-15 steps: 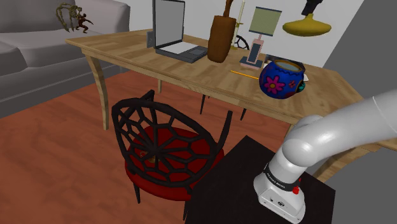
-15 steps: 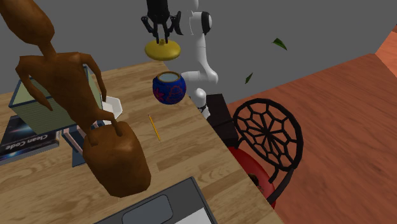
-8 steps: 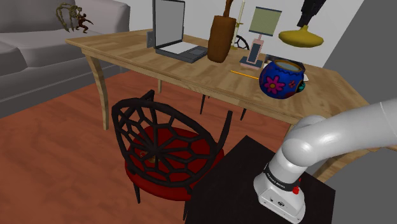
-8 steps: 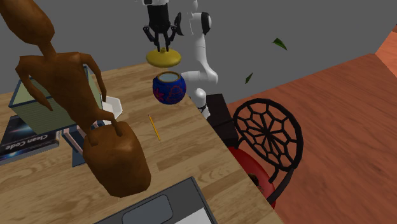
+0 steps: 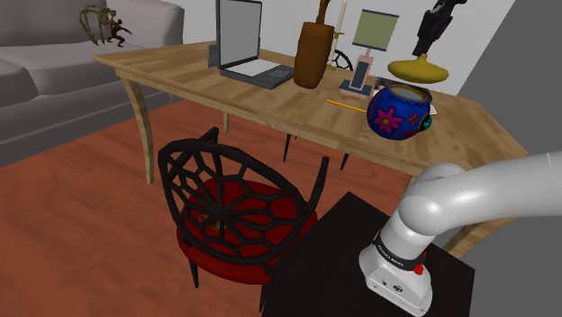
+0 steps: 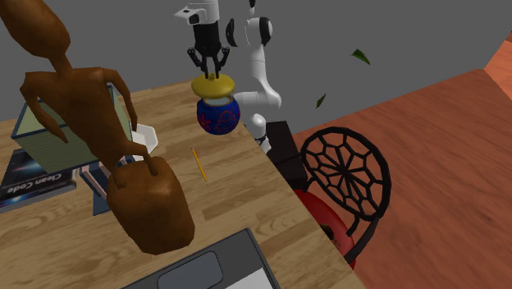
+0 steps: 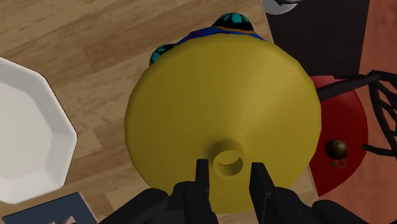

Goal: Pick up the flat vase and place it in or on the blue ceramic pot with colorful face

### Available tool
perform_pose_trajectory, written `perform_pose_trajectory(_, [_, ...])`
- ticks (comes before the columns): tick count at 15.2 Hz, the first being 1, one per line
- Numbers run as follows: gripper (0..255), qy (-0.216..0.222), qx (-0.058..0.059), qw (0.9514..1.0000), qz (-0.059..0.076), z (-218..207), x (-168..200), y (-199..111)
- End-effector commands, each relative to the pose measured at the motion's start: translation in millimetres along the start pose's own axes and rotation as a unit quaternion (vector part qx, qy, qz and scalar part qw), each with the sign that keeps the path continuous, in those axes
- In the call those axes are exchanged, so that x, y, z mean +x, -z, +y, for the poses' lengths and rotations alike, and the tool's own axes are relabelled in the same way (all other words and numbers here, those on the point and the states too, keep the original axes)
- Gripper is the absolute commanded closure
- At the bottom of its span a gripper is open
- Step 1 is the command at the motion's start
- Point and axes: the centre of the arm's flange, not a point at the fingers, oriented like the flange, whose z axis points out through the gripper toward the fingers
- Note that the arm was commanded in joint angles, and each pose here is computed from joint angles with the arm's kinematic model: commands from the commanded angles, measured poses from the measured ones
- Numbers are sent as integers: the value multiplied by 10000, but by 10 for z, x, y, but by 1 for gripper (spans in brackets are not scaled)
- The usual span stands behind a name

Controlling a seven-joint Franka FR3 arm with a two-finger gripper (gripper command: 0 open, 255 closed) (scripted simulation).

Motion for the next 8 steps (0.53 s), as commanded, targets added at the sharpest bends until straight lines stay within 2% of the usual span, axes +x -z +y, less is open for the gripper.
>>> perform_pose_trajectory(1, [255,1,-1,10000,3,-1,-11,-94])
perform_pose_trajectory(4, [255,1,-1,10000,3,-1,-25,-281])
perform_pose_trajectory(8, [255,1,-1,10000,3,-1,-25,-281])
